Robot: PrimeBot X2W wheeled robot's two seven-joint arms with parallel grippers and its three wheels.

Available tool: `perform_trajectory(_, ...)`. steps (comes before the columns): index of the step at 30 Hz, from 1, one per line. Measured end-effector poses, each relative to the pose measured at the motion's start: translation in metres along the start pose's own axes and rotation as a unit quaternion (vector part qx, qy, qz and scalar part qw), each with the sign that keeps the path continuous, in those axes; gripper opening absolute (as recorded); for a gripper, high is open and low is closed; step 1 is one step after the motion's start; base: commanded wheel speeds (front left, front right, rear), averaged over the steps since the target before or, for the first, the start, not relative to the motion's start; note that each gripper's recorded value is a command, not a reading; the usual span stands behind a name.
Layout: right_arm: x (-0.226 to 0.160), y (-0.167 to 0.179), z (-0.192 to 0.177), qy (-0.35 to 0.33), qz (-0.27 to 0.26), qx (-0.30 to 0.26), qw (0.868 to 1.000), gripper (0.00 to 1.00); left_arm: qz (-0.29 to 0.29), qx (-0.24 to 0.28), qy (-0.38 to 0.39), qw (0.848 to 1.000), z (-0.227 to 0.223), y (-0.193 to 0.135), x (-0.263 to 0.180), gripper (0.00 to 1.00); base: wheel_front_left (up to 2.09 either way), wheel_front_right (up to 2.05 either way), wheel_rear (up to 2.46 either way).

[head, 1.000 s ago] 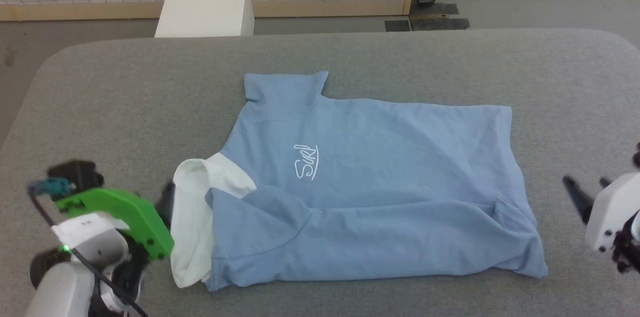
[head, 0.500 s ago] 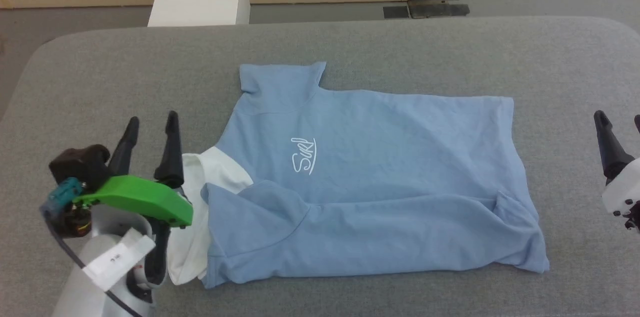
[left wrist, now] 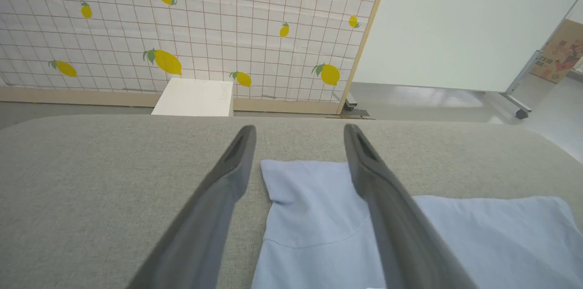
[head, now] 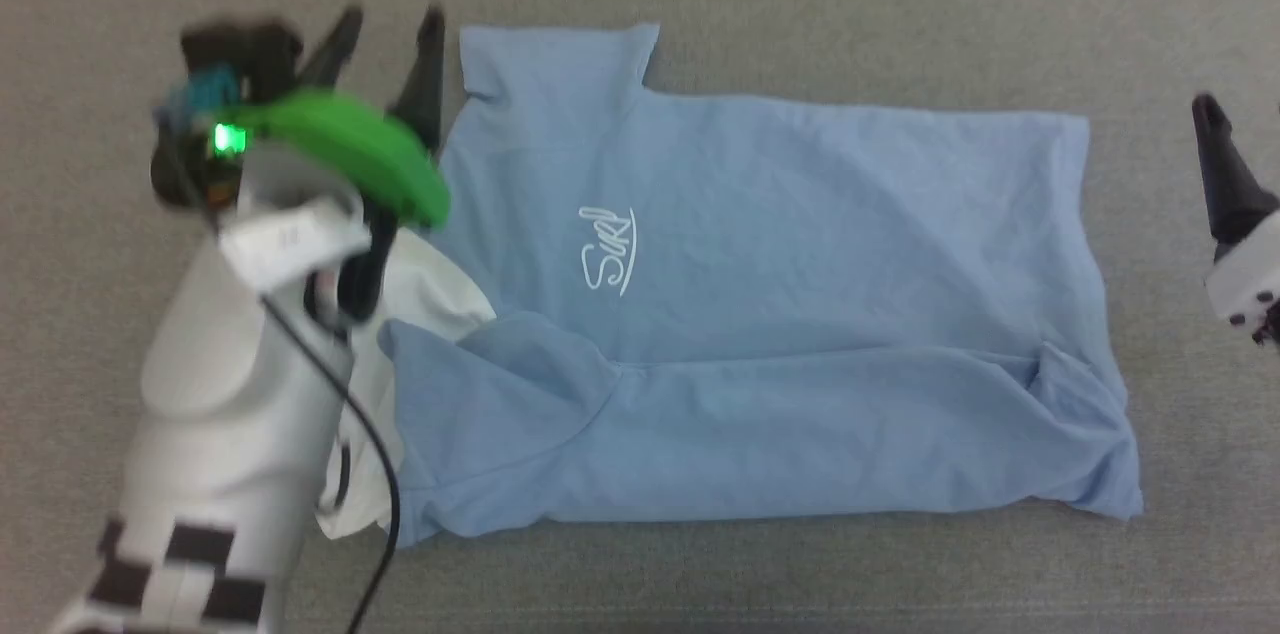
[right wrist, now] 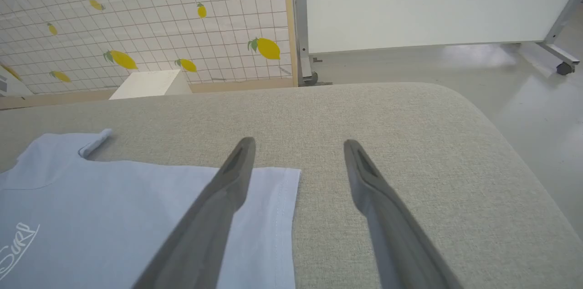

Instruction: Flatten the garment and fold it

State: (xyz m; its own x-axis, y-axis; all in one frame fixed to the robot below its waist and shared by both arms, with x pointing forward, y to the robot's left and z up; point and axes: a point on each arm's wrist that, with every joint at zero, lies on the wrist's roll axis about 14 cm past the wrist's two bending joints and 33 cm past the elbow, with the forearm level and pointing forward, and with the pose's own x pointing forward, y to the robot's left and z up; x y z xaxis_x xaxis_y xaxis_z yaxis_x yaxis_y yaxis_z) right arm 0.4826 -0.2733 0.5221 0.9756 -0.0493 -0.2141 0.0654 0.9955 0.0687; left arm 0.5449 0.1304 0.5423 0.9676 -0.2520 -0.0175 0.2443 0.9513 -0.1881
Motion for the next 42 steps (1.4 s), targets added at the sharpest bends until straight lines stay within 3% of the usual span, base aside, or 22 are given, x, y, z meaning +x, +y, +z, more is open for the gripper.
perform_trajectory(4, 0.023, 0.014, -0.013, 0.016, 0.018, -0.007, 1.0, 1.0, -0.007, 0.014, 0.033, 0.999, -0.001, 0.001, 0.047, 1.0, 0.0, 0.0, 0.0)
perform_trajectory(9, 0.044, 0.027, -0.038, 0.041, 0.036, -0.014, 0.998, 1.0, 0.026, 0.016, 0.139, 0.99, -0.038, 0.022, 0.086, 1.0, 0.0, 0.0, 0.0)
perform_trajectory(12, 0.05, 0.025, -0.055, 0.056, 0.035, -0.017, 0.998, 1.0, 0.053, 0.011, 0.233, 0.971, -0.078, 0.034, 0.096, 1.0, 0.0, 0.0, 0.0)
perform_trajectory(18, 0.05, 0.004, -0.081, 0.082, 0.008, -0.023, 0.996, 1.0, 0.079, 0.008, 0.405, 0.911, -0.153, 0.039, 0.091, 1.0, 0.0, 0.0, 0.0)
perform_trajectory(26, 0.043, -0.018, -0.104, 0.11, -0.02, -0.027, 0.993, 1.0, 0.084, 0.026, 0.461, 0.883, -0.173, 0.037, 0.103, 1.0, 0.0, 0.0, 0.0)
perform_trajectory(27, 0.044, -0.018, -0.105, 0.111, -0.019, -0.028, 0.993, 1.0, 0.086, 0.026, 0.466, 0.88, -0.174, 0.037, 0.103, 0.67, 0.0, 0.0, 0.0)
perform_trajectory(28, 0.044, -0.017, -0.105, 0.11, -0.018, -0.028, 0.993, 1.0, 0.086, 0.026, 0.468, 0.879, -0.173, 0.037, 0.102, 0.23, 0.0, 0.0, 0.0)
perform_trajectory(29, 0.045, -0.016, -0.104, 0.11, -0.016, -0.028, 0.993, 1.0, 0.086, 0.026, 0.469, 0.878, -0.173, 0.037, 0.102, 0.0, 0.0, 0.0, 0.0)
perform_trajectory(33, 0.047, -0.012, -0.101, 0.111, -0.009, -0.033, 0.993, 1.0, 0.081, 0.018, 0.469, 0.879, -0.17, 0.034, 0.099, 0.0, 0.0, 0.0, 0.0)
perform_trajectory(42, 0.071, -0.013, -0.07, 0.152, 0.002, -0.088, 0.984, 1.0, 0.044, -0.034, 0.424, 0.904, -0.151, 0.014, 0.097, 0.0, 0.0, 0.0, 0.0)
